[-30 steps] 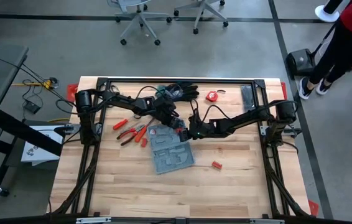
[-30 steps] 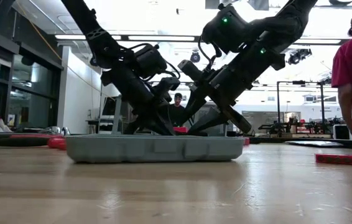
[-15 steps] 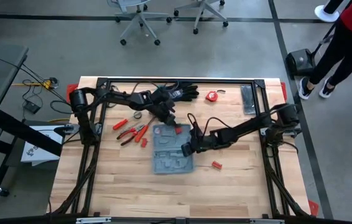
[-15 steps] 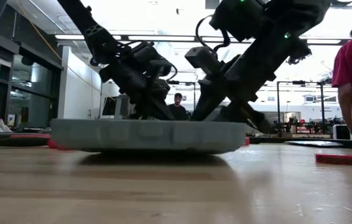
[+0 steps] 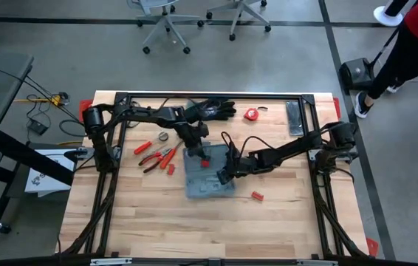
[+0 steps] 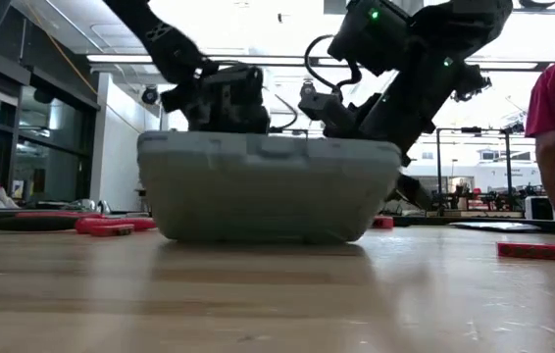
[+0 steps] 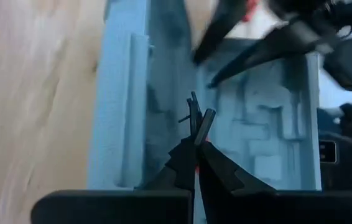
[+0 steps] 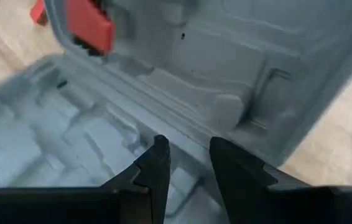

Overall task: Prefit tool cases
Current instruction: Put the set of hex keys into the tool case

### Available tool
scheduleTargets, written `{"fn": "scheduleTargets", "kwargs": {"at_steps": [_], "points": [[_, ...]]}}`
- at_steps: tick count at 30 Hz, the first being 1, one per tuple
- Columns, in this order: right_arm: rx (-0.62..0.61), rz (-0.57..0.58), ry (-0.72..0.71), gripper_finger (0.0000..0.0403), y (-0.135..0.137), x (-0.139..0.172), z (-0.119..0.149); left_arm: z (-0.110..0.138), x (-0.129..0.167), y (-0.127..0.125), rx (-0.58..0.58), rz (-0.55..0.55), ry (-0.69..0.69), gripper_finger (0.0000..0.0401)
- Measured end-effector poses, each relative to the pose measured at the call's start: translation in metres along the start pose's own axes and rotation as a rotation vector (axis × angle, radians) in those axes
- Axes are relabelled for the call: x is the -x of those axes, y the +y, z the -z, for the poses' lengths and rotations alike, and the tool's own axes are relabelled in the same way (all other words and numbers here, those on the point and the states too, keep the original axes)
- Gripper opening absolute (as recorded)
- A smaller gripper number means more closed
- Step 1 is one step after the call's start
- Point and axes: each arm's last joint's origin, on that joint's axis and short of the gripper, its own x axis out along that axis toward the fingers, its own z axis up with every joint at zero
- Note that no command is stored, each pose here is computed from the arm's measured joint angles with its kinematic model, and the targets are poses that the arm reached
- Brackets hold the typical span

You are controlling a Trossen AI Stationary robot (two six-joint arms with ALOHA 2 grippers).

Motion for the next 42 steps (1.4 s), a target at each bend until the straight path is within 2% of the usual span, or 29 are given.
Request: {"fn": "scheduleTargets", "kwargs": {"at_steps": [8, 14, 18, 24, 28, 33, 37, 42], "points": [[-0.009, -0.035, -0.080, 0.0119, 0.007, 0.015, -0.005, -0.030, 0.022, -0.014, -0.195, -0.095, -0.019, 0.0000], [-0.002, -0.144, -0.107, 0.0119, 0.021, 0.023, -0.002, -0.033, 0.031, -0.015, -0.239, -0.132, 0.004, 0.0000], [0.012, -0.173, -0.076, 0.0119, 0.027, 0.025, 0.009, -0.029, 0.032, -0.011, -0.280, -0.204, 0.048, 0.0000], [0.038, -0.090, 0.032, 0.0119, 0.024, 0.027, 0.031, -0.029, 0.033, -0.008, -0.394, -0.278, 0.081, 0.0000], [0.045, 0.007, 0.088, 0.0119, 0.017, 0.031, 0.043, -0.028, 0.033, -0.009, -0.403, -0.277, 0.090, 0.0000], [0.025, 0.127, 0.058, 0.0119, 0.009, 0.033, 0.050, -0.027, 0.030, -0.012, -0.415, -0.270, 0.095, 0.0000], [0.010, 0.154, 0.005, 0.0119, 0.006, 0.031, 0.044, -0.027, 0.019, -0.018, -0.482, -0.252, 0.116, 0.0000], [-0.003, 0.162, -0.027, 0.0119, 0.004, 0.029, 0.039, -0.027, -0.003, -0.021, -0.560, -0.215, 0.218, 0.0000]]}}
